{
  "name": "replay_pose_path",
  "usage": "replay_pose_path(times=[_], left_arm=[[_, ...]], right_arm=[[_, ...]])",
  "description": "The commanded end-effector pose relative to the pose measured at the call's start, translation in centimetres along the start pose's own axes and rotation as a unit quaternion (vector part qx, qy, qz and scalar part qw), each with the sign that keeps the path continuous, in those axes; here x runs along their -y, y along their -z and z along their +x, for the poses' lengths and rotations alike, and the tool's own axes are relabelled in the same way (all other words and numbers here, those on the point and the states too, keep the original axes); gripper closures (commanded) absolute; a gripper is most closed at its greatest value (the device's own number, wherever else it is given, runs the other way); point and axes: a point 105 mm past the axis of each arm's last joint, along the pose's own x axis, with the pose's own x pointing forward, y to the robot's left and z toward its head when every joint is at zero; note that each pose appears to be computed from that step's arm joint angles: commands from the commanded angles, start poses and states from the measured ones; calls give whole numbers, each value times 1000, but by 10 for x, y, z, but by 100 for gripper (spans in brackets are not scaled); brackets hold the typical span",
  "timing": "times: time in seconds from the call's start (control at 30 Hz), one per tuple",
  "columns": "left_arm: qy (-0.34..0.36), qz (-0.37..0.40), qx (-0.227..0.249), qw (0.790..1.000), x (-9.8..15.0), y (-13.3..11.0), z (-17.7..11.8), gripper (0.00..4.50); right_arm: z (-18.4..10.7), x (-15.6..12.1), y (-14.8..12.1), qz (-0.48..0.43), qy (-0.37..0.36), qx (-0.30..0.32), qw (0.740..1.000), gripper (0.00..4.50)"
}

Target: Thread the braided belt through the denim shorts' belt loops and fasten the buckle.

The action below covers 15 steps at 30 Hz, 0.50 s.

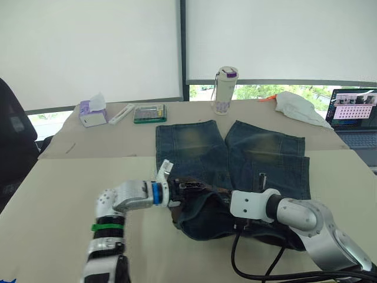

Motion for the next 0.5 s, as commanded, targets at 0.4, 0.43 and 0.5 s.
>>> replay_pose_path(times=[0.4,0.43,0.5], left_arm=[[105,607,-50,786,65,-8,5,183],[104,621,-43,776,62,-8,10,158],[111,631,-43,766,57,-4,12,107]], right_arm=[[-55,26,14,13,49,-49,998,450],[-59,27,18,23,58,-59,996,450],[-65,28,25,36,70,-73,994,450]])
